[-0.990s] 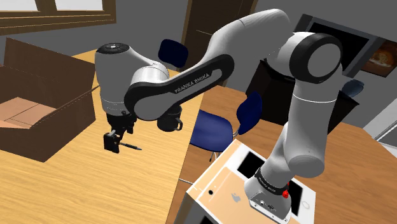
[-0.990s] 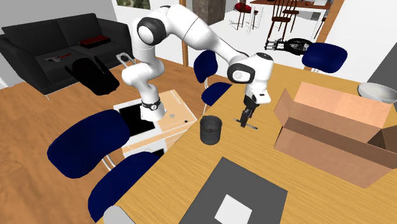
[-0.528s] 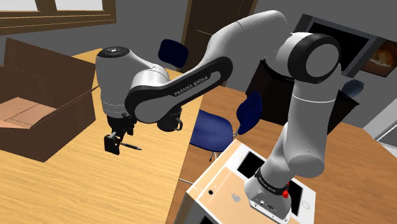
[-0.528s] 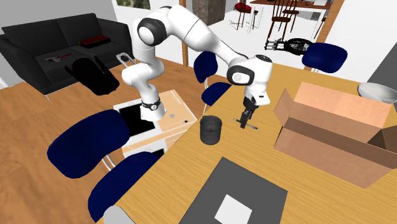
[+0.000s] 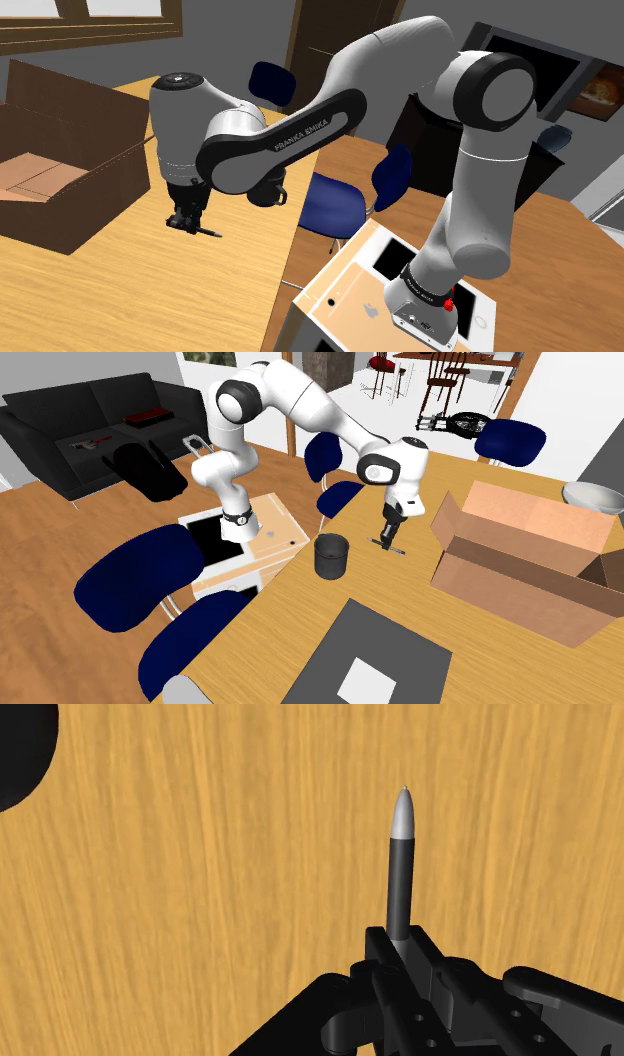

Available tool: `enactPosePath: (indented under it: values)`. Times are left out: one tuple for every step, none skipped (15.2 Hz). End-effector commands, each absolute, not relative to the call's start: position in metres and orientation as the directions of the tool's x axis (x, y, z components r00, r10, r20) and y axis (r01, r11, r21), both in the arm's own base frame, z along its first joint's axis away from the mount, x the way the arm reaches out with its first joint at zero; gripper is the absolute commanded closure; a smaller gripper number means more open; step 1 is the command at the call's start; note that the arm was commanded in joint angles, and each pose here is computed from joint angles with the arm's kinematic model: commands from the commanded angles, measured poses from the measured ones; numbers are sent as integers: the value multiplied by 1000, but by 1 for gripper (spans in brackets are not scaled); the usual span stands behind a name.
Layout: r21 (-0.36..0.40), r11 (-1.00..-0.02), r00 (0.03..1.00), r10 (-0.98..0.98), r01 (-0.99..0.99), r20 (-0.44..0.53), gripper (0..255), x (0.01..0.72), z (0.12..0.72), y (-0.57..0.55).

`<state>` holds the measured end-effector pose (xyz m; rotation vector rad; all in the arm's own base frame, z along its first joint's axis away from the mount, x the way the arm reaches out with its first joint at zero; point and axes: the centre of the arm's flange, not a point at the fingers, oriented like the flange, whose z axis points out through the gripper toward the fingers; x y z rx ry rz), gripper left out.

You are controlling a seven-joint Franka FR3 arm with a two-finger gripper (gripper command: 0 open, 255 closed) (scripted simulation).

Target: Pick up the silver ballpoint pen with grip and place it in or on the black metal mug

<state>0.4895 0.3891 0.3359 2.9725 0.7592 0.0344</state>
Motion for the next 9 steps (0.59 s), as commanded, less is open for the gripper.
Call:
enactPosePath:
  values:
    - [79,-877,880,475,473,-1,255,492,333,385]
    - [79,-877,880,475,473,-1,255,493,332,385]
    - [79,-878,880,474,473,-1,255,491,334,386]
    - [79,-878,880,474,473,-1,255,491,339,386]
    - [79,-878,880,474,473,-1,255,491,345,386]
    - [79,-878,880,474,473,-1,255,491,350,386]
    - [79,-878,880,474,473,-1,255,491,355,386]
    - [79,-878,880,474,473,-1,255,491,360,386]
    - [79,-878,880,474,473,-1,255,491,366,386]
